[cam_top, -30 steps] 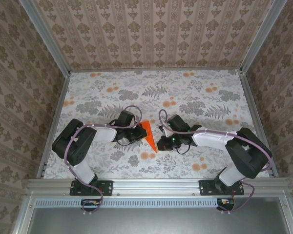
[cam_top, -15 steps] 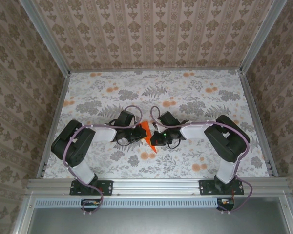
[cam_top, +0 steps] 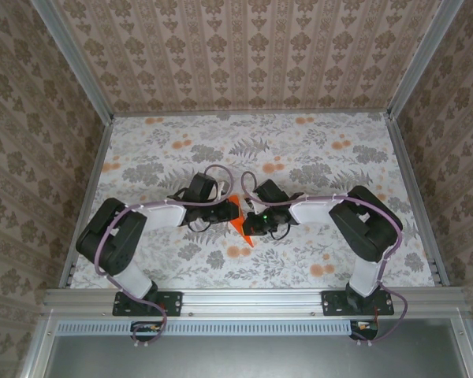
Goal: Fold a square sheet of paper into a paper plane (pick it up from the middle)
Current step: Fold the wing for the fifth time at the center of the table.
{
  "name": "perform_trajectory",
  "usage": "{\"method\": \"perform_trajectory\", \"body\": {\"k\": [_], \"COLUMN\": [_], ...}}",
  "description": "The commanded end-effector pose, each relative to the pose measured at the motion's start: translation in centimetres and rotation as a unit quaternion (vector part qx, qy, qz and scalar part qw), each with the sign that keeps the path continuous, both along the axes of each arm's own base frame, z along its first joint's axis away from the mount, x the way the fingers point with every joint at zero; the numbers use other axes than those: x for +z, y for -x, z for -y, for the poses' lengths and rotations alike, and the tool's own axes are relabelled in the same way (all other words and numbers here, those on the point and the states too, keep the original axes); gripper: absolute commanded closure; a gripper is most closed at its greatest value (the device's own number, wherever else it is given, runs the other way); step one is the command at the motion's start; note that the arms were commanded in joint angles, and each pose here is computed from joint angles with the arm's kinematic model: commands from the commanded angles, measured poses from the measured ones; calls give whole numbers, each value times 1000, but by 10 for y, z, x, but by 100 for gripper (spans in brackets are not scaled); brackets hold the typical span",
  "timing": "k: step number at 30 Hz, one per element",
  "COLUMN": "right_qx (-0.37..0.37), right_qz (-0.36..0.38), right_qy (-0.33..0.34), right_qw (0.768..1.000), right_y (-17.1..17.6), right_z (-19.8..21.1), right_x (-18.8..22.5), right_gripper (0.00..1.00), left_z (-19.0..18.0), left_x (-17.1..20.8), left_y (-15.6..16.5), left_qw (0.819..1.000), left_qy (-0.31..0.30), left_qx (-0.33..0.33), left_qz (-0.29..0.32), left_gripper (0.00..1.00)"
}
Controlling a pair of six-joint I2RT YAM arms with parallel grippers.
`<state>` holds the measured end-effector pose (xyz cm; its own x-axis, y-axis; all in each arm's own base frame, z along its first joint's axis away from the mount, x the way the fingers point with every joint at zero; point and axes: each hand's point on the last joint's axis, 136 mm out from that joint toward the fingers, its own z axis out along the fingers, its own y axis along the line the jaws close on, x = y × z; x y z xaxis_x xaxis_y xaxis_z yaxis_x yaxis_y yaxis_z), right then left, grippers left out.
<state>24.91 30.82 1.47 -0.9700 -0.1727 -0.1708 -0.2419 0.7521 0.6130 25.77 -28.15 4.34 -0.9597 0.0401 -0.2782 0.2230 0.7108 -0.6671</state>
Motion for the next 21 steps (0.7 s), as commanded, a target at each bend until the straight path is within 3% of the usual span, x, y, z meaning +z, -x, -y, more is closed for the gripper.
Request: {"method": "perform_trajectory", "body": {"k": [1,9,13,21], "right_qx": [-3,0,12,20], "right_qz": [-23,-29,-42,-66], "right_qy": [65,81,127,152], "right_qw": [998,996,991,986], "right_y": [10,14,29,49], "right_z": [20,27,47,65], "right_x": [-29,-35,-51,-66], "right_gripper": [99,99,99,99], "left_z": [-7,-27,-46,-93], "left_x": [-14,-36,-48,-65], "left_y": [-2,-8,-14,-44], "left_qw": [1000,998,996,989], "left_qy": [-25,-57,-71,-68], "left_qx": [-6,28,51,119], "left_qz": [2,-15,-31,-55], "left_gripper": [76,81,84,87]}}
